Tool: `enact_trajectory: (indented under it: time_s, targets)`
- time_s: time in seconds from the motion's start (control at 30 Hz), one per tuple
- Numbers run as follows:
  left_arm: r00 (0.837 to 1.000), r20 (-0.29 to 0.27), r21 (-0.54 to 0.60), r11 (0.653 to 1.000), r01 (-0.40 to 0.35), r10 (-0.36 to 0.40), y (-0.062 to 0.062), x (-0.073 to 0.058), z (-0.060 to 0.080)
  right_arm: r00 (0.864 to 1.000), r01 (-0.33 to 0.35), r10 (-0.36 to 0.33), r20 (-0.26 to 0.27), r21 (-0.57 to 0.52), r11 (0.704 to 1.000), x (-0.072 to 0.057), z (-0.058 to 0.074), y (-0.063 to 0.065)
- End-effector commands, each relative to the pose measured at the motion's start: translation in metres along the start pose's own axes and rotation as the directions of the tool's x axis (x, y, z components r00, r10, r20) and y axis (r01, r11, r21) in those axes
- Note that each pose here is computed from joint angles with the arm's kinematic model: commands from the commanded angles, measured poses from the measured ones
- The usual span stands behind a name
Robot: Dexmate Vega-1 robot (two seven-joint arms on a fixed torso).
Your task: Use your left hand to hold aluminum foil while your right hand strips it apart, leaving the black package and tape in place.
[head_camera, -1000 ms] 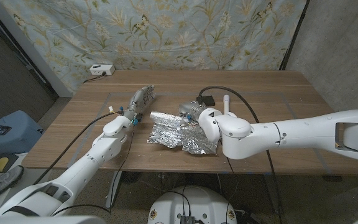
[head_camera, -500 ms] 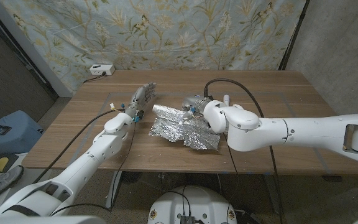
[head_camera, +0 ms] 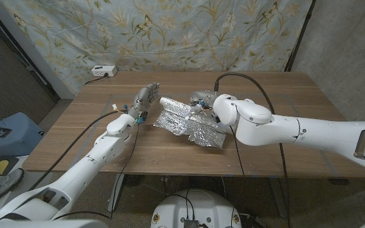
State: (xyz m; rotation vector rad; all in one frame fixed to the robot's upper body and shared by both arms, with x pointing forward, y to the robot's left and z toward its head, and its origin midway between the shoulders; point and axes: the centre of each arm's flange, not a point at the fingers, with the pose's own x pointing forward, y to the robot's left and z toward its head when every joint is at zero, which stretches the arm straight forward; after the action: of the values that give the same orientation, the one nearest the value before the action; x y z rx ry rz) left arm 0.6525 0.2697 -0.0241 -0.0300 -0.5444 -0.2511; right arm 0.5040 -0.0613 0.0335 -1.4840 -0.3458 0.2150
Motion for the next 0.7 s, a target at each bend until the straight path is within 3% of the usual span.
enact_trajectory:
  time_s: [0.03,0.7]
  targets:
    - [1.000,0.004,0.011,1.000,-0.001,0.001,-0.006,-0.002,0.013,1.000,-0.001,0.001,0.003,0.047,0.999,0.003,-0.014,-0.019]
    - [1.000,0.015,0.013,1.000,0.017,-0.017,-0.012,-0.002,0.020,0.998,0.011,-0.004,-0.056,0.131,0.991,0.008,-0.039,-0.041]
